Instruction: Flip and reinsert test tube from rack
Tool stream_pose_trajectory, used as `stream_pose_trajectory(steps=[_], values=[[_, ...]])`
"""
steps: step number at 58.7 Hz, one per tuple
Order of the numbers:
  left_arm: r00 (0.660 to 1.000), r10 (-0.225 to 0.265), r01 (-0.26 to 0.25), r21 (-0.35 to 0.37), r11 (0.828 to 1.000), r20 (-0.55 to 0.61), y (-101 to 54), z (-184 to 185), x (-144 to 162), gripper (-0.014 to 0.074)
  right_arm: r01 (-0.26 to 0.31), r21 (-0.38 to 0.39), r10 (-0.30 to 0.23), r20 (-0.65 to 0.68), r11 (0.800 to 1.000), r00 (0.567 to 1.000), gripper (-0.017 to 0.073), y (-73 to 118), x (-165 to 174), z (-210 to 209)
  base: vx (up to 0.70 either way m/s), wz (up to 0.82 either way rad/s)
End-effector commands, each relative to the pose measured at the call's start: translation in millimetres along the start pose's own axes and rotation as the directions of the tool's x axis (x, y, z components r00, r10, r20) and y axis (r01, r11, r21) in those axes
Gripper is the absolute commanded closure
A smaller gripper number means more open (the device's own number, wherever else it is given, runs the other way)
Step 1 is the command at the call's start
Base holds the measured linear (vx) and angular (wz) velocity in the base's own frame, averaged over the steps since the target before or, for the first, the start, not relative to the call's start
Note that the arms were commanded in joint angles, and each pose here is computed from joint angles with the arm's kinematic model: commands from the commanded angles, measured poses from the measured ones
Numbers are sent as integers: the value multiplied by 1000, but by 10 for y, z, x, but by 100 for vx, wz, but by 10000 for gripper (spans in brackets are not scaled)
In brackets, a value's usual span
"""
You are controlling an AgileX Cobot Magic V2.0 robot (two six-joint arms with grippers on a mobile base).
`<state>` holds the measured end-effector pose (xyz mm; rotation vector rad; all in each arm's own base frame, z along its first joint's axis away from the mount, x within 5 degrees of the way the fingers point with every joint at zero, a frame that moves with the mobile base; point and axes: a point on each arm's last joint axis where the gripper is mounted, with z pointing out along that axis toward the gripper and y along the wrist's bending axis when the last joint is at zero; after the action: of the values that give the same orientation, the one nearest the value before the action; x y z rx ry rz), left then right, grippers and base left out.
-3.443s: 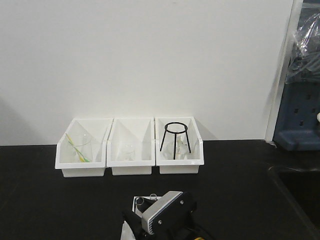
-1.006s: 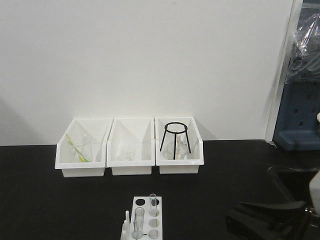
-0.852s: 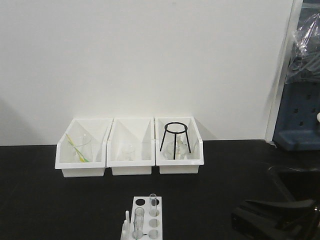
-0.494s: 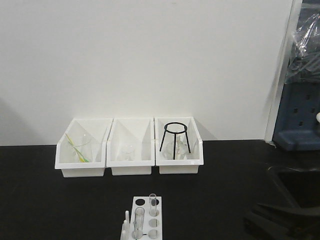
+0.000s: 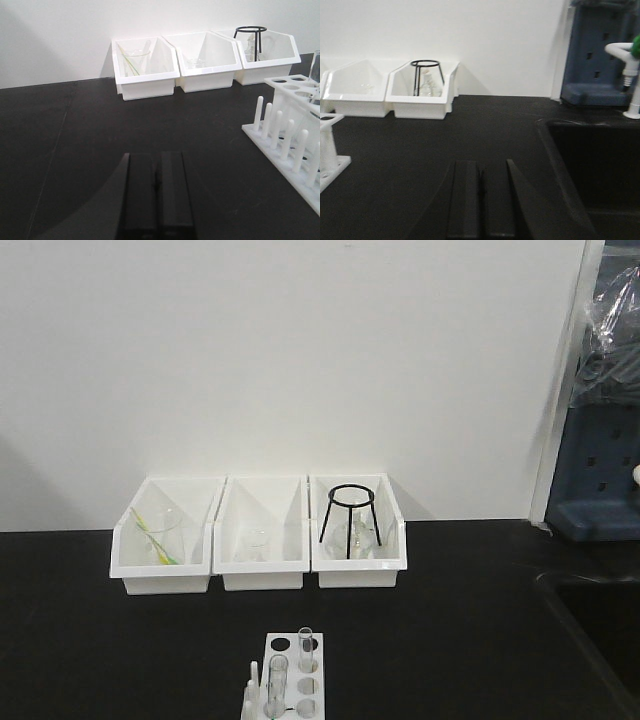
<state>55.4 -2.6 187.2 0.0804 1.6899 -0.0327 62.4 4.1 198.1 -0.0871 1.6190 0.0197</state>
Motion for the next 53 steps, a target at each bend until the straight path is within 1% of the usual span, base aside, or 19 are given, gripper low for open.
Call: stream_pose_trajectory(steps=[1, 4, 53], values=[[995, -15, 14, 14, 1000, 94, -11, -13, -91, 601, 0, 50, -7, 141, 999, 990, 570, -27, -71, -63, 0, 0], [996, -15, 14, 14, 1000, 92, -11, -12, -91, 601, -1, 63, -8, 144, 998, 990, 570, -33, -62, -77, 0, 0], [996, -15, 14, 14, 1000, 93, -11, -13, -91, 601, 3, 59, -12, 144, 998, 990, 570, -31, -64, -74, 0, 0]])
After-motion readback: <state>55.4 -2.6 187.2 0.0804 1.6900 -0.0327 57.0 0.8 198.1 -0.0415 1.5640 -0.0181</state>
